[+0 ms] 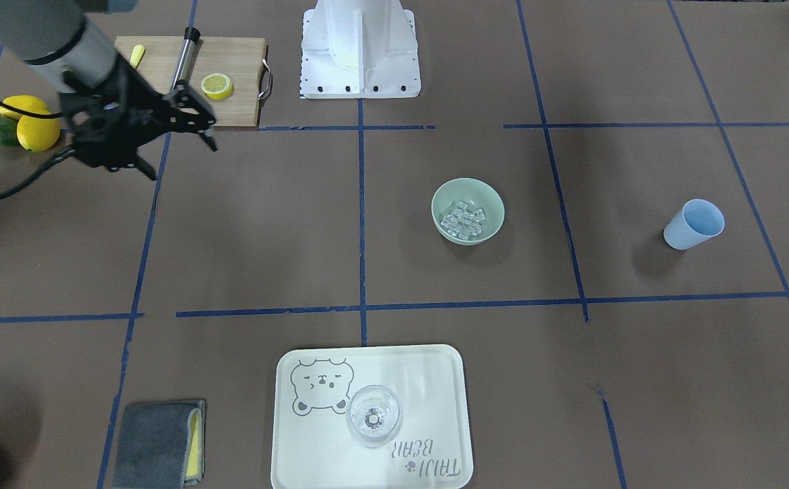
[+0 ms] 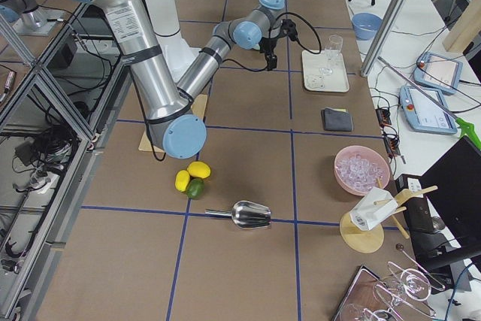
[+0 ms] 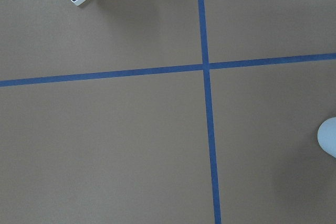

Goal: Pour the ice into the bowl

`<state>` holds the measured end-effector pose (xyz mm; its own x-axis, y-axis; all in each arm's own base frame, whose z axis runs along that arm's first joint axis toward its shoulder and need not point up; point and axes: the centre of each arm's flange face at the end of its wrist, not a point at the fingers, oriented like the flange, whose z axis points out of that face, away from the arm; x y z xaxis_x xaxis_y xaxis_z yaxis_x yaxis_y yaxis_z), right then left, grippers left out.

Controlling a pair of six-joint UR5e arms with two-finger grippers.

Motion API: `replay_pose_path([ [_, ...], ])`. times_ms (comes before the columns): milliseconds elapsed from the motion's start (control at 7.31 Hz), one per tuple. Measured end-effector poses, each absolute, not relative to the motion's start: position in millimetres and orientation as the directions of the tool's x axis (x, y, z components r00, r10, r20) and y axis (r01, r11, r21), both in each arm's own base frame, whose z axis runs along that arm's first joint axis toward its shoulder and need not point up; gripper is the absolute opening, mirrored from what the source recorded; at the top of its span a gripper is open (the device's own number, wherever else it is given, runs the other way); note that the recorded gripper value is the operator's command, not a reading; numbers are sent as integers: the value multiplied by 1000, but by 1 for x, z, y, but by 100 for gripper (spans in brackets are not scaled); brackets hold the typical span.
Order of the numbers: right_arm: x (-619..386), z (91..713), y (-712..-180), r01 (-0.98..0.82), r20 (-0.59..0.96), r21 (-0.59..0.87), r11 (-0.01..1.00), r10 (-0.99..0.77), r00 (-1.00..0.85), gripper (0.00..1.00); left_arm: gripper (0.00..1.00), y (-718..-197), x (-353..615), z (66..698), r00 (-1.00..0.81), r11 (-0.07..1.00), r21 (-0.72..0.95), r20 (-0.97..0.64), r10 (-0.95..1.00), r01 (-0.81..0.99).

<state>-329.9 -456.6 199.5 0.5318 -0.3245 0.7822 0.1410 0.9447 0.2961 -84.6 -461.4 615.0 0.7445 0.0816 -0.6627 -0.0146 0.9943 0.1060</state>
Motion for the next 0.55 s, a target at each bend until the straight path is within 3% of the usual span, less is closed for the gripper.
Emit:
replay_pose_path([
  [547, -548, 89, -445, -29, 765, 209, 977, -145, 628, 100, 100, -466, -85, 611, 745, 992, 128, -660, 96, -15],
])
